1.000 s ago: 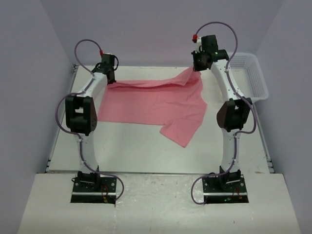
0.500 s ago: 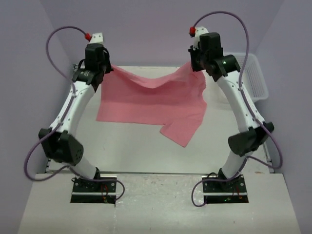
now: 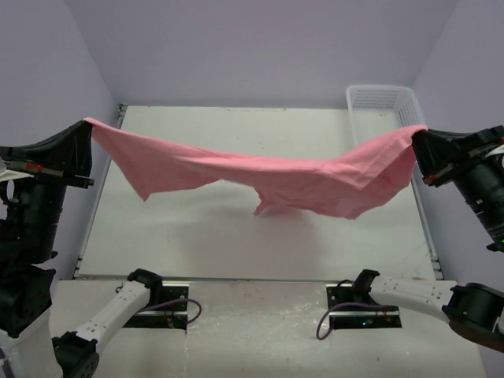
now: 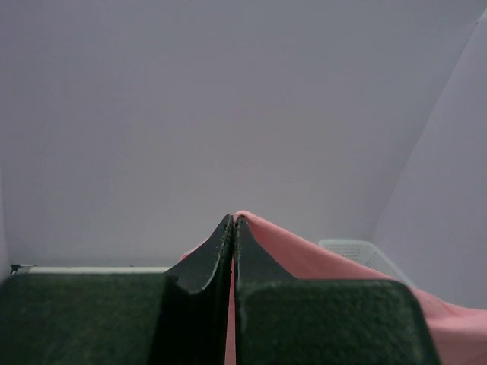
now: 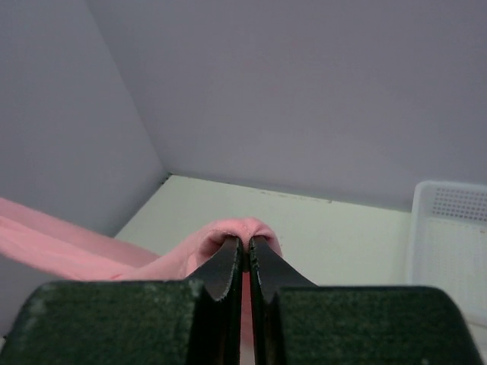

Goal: Fold and stack the t-shirts
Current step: Flatten out the tshirt

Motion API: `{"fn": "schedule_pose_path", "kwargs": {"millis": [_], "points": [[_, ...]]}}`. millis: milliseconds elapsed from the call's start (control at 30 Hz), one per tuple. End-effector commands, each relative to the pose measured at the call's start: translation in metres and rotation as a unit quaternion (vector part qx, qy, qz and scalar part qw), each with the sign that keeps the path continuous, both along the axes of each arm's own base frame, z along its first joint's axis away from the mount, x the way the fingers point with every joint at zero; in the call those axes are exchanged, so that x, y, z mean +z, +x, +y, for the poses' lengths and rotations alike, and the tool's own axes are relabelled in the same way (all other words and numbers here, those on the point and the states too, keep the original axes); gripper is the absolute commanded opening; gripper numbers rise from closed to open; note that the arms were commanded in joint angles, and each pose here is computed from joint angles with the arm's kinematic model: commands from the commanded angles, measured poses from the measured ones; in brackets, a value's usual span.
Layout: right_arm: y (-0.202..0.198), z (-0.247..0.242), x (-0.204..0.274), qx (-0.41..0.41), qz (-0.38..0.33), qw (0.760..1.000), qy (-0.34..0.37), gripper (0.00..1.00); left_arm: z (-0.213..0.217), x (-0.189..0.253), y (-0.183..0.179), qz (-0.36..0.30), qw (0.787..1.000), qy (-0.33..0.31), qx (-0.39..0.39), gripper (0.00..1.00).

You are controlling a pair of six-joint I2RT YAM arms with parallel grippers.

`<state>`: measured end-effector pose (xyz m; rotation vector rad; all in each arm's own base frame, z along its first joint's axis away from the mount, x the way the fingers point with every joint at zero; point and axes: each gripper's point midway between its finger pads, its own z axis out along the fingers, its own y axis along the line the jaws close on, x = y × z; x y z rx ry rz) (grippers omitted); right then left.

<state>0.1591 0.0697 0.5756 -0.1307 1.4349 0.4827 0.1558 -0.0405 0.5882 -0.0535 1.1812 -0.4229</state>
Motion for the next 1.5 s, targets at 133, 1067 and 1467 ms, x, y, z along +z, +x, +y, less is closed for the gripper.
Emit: {"fn": "schedule_pose_path", "kwargs": {"millis": [133,1067,1467], "points": [[0.056,0.047,-0.054,-0.060,0.087,0.989,-0.102,0.00,-0.012,-0.094,0.092,0.180,0.982,0.020,0.049,0.00],[0.037,0.028,0.015,-0.068,0.005,0.994,-0.082,0.00,-0.021,-0.030,0.057,0.078,0.997,0.019,-0.008,0.00],[0.007,0.075,0.041,-0.092,-0.050,0.988,-0.117,0.00,-0.017,-0.006,0.017,0.059,0.998,0.007,-0.032,0.00]]}}
